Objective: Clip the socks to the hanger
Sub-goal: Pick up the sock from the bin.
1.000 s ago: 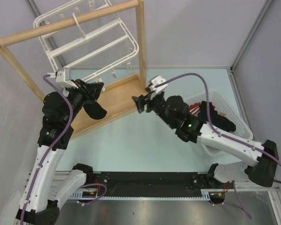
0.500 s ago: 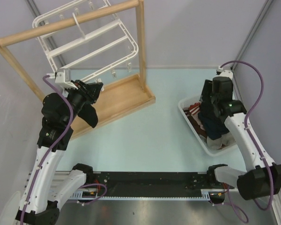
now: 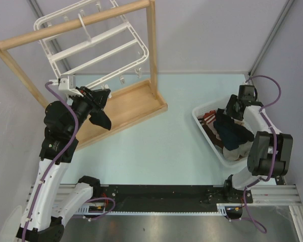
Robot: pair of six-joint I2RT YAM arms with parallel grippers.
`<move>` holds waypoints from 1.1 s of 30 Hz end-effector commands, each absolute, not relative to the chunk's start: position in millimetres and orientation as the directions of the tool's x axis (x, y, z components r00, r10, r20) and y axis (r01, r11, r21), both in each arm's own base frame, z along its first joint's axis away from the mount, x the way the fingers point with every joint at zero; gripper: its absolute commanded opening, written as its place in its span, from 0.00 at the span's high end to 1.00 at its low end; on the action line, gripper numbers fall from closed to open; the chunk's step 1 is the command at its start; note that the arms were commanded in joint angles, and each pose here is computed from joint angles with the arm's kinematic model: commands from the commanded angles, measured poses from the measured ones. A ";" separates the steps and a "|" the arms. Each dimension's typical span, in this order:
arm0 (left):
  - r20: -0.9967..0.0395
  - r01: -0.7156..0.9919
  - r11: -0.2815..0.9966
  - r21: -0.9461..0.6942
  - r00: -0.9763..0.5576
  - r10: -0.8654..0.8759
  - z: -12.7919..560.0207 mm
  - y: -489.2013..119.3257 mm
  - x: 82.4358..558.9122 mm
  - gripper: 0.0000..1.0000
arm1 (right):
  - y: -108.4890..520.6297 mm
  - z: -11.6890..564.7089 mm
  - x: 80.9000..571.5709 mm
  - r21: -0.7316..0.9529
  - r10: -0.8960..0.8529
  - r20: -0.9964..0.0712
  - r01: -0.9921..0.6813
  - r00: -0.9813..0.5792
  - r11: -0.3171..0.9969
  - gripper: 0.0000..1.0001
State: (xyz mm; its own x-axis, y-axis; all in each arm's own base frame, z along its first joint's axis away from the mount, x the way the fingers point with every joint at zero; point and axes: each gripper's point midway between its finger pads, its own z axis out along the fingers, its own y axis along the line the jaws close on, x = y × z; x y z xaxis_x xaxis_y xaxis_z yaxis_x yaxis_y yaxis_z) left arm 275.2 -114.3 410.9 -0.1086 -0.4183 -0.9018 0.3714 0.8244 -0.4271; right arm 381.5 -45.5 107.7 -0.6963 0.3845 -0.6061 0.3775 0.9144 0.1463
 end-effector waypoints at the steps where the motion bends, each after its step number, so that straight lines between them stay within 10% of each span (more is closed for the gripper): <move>1: -0.904 0.398 0.813 -0.426 -0.147 -0.402 404.5 -121.2 269.0 1.00 | -30.0 101.8 410.7 0.223 0.347 -0.637 0.267 -0.688 0.938 0.49; 11: -0.903 0.395 0.813 -0.429 -0.153 -0.402 403.7 -121.1 268.4 1.00 | -25.9 59.4 421.0 0.224 0.322 -0.594 0.232 -0.737 0.946 0.57; 19: -0.901 0.394 0.811 -0.432 -0.157 -0.403 403.0 -121.3 267.7 1.00 | -31.8 67.9 417.1 0.193 0.315 -0.630 0.250 -0.709 0.949 0.99; 33: -0.899 0.407 0.803 -0.435 -0.147 -0.412 408.9 -121.6 262.4 1.00 | -20.0 187.8 375.5 0.100 0.227 -0.814 0.255 -0.535 0.962 1.00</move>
